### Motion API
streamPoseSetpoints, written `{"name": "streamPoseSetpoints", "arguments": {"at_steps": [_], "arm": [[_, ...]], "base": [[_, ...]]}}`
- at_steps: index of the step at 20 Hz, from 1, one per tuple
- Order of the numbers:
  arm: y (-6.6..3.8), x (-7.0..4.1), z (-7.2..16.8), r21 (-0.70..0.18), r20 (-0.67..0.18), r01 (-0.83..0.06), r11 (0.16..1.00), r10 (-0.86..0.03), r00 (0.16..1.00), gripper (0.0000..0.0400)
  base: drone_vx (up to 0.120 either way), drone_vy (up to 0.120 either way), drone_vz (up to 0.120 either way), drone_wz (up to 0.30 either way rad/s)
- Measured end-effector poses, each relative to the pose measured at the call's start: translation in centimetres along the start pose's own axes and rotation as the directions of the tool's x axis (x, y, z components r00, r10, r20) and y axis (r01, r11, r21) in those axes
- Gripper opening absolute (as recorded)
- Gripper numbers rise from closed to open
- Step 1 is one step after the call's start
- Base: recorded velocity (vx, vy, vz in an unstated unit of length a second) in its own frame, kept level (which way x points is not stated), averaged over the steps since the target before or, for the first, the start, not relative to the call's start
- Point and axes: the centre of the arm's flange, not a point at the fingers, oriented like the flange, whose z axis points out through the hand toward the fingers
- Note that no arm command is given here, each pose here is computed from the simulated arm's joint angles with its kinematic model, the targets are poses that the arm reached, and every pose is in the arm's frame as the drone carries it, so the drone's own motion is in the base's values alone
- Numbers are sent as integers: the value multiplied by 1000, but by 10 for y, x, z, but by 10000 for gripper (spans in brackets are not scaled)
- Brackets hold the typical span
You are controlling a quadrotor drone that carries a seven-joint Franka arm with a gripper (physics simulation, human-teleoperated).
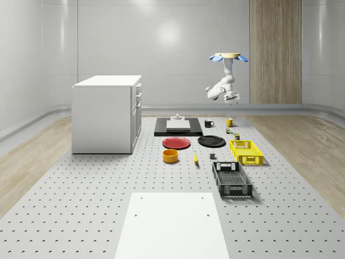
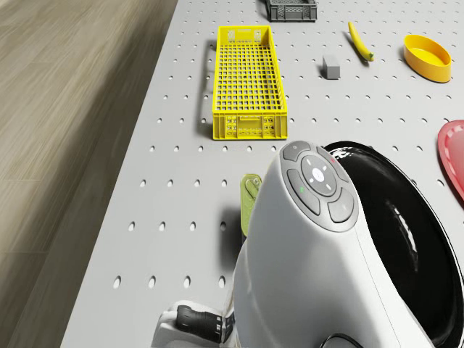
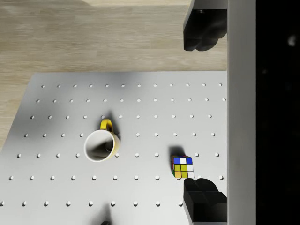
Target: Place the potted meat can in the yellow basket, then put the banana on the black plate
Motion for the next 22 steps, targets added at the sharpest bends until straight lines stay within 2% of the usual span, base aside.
{"name": "streamPoseSetpoints", "arguments": {"at_steps": [4,8,22], "arm": [[-8,-8,0,-83,-86,-1,997,-6,996,400],[-12,-13,1,-122,-128,-4,992,-12,992,400],[-16,-16,2,-156,-165,-8,988,-18,986,400]], "base": [[120,-110,-120,0],[120,-10,-30,0],[120,0,-120,0]]}}
